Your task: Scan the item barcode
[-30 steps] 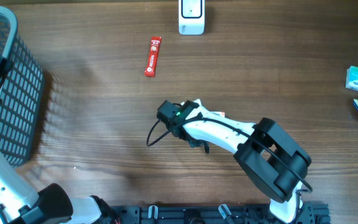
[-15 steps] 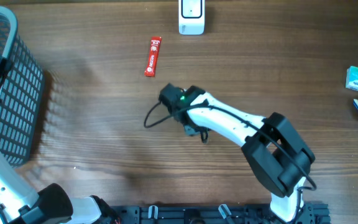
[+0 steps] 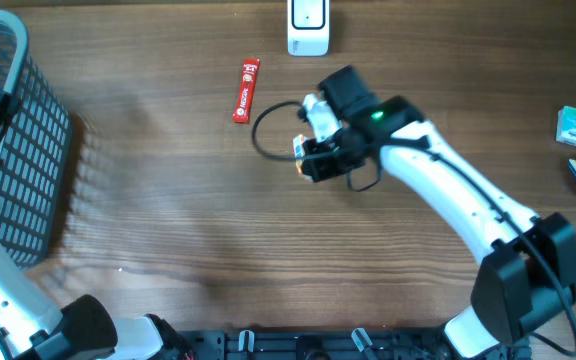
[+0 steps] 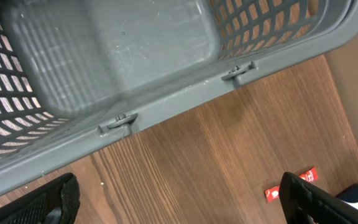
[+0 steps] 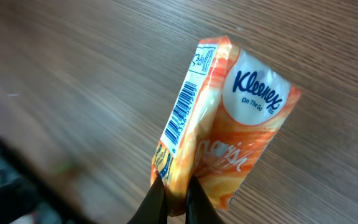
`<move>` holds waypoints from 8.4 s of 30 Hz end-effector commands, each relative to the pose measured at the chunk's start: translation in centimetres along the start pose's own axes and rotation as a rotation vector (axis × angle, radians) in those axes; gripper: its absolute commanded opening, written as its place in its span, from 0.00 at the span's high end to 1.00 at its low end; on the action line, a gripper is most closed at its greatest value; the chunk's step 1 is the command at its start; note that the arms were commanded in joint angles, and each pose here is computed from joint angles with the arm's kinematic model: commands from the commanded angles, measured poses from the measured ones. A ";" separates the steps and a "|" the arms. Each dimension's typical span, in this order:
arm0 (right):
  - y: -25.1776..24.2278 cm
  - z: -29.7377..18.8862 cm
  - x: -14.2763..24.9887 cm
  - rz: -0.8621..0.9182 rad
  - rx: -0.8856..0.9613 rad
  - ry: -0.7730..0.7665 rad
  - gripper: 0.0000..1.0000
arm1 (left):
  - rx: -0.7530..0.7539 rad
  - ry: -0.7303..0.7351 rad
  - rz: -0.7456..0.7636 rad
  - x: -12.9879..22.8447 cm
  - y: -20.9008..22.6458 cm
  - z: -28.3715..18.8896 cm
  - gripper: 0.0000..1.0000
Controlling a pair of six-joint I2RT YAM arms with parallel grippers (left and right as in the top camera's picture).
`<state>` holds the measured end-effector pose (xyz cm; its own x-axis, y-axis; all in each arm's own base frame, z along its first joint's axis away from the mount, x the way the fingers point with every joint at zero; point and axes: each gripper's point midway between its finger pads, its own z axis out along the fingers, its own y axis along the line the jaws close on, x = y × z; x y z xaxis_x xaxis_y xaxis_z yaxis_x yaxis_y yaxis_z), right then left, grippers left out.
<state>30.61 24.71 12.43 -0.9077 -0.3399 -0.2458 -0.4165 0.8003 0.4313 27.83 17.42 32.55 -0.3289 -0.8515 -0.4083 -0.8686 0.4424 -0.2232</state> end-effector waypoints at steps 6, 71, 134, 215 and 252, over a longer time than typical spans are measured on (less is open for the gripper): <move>0.2 -3.4 -1.2 -0.087 -0.414 -0.121 0.96 | -0.006 -0.006 -0.014 -0.3 0.1 0.1 0.00; -12.0 -2.4 0.5 0.064 0.795 -0.082 0.96 | -0.006 -0.006 -0.014 -0.3 0.1 0.1 0.00; -16.4 6.6 6.9 0.456 -0.061 0.004 0.38 | -0.006 -0.006 -0.014 -0.3 0.1 0.1 0.00; -27.7 -21.5 -16.5 0.749 0.774 -0.890 0.96 | -0.006 -0.007 -0.014 -0.3 0.1 0.1 0.00; -53.0 -26.3 13.6 1.454 1.047 -0.494 0.29 | -0.006 -0.006 -0.014 -0.3 0.1 0.1 0.00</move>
<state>38.68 -35.00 8.30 -0.2308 0.8418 -0.4879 0.9708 0.2331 -0.0570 27.82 17.42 32.55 -0.3289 -0.8516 -0.4083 -0.8688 0.4423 -0.2227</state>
